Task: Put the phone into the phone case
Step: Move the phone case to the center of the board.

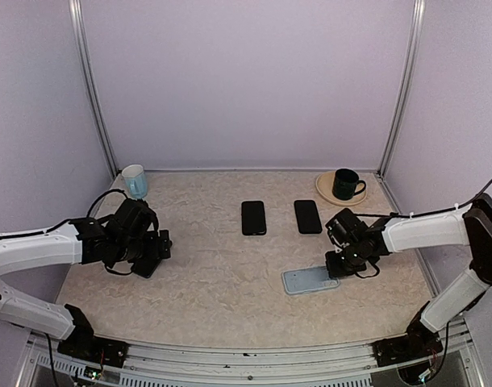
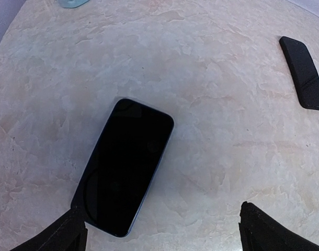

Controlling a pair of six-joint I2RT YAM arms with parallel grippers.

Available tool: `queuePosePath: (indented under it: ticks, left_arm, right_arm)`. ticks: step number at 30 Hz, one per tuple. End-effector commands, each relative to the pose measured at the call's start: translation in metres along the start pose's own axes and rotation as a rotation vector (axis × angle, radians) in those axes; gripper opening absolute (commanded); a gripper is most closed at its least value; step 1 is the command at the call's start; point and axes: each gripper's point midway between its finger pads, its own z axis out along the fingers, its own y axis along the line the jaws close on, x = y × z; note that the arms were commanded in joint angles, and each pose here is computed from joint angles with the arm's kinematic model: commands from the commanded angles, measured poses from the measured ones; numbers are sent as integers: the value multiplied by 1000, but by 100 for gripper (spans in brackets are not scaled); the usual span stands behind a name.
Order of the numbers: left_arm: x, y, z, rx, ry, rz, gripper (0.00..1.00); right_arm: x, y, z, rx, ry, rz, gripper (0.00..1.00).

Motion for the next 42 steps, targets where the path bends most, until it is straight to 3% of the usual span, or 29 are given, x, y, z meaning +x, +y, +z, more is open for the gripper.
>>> queuePosePath:
  ticks: [1,15,27,33,42]
  left_arm:
    - [-1,1,10,-30,27,46,99]
    - [1,18,38,-116,45,95,99]
    - [-24,7,48,-71,74,349,99]
    - [-16,3,65,-50,130,449,99]
    - [-3,18,98,-40,254,485,99]
  right_arm:
    - [-34,65,2,-199,-54,-163,0]
    - [-76,134,21,-370,-38,-418,0]
    - [-73,142,26,-361,-33,-535,1]
    - [-73,139,23,-348,-38,-578,9]
    - [-68,142,5,-404,-57,-573,39]
